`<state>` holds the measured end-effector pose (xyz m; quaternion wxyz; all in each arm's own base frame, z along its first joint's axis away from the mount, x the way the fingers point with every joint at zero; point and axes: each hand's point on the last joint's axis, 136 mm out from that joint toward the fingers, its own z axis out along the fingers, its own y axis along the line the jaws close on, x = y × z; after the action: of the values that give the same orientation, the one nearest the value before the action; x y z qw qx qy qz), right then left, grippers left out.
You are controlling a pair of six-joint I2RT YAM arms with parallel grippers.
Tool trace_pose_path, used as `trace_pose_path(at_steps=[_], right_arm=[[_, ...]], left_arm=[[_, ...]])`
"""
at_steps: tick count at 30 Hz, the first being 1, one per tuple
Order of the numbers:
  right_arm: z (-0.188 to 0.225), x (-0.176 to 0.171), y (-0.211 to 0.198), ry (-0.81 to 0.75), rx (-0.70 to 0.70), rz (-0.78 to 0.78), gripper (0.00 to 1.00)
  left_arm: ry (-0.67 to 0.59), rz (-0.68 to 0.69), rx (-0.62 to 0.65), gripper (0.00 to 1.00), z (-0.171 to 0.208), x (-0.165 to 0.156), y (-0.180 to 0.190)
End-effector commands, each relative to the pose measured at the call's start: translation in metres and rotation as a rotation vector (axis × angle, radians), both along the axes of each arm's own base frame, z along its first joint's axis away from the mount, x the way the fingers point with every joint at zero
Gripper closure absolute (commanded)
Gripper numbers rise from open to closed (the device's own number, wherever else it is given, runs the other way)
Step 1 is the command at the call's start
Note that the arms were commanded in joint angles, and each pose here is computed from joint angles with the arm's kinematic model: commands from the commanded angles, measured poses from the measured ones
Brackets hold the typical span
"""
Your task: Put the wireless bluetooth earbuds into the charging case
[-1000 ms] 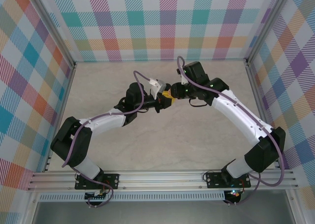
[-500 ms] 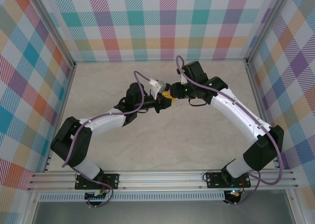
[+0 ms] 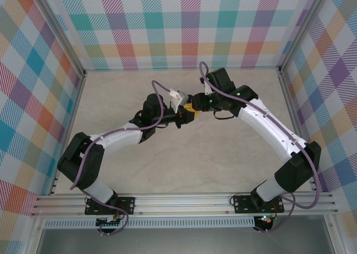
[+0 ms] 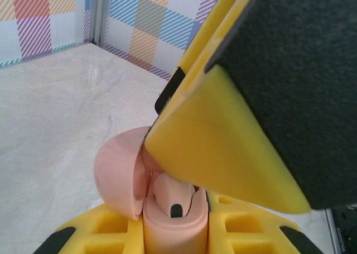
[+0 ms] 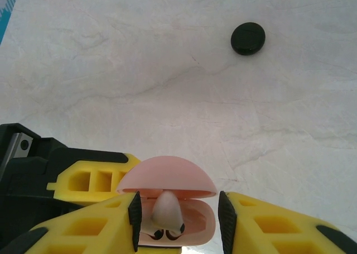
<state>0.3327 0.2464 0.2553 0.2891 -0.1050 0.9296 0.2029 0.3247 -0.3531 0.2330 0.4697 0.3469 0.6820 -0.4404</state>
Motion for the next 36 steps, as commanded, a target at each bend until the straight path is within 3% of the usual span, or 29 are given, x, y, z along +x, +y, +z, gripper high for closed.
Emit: trace_pose_path(at_steps=[1,9,17,36], right_arm=[[0.019,-0.002,0.007,-0.042,0.054,0.032,0.55],[0.030,-0.002,-0.004,-0.092,0.042,-0.008,0.55],[0.019,-0.003,-0.009,-0.071,-0.001,-0.012,0.68],[-0.009,-0.002,-0.005,0.019,-0.050,0.001,0.68]], left_arm=[[-0.071,-0.017,-0.038,0.97,0.027,-0.006,-0.004],[-0.070,-0.006,-0.023,0.97,0.025,-0.006,-0.002],[-0.079,-0.004,-0.022,0.98,0.029,-0.006,-0.001],[-0.087,-0.053,-0.049,0.97,0.037,-0.014,-0.005]])
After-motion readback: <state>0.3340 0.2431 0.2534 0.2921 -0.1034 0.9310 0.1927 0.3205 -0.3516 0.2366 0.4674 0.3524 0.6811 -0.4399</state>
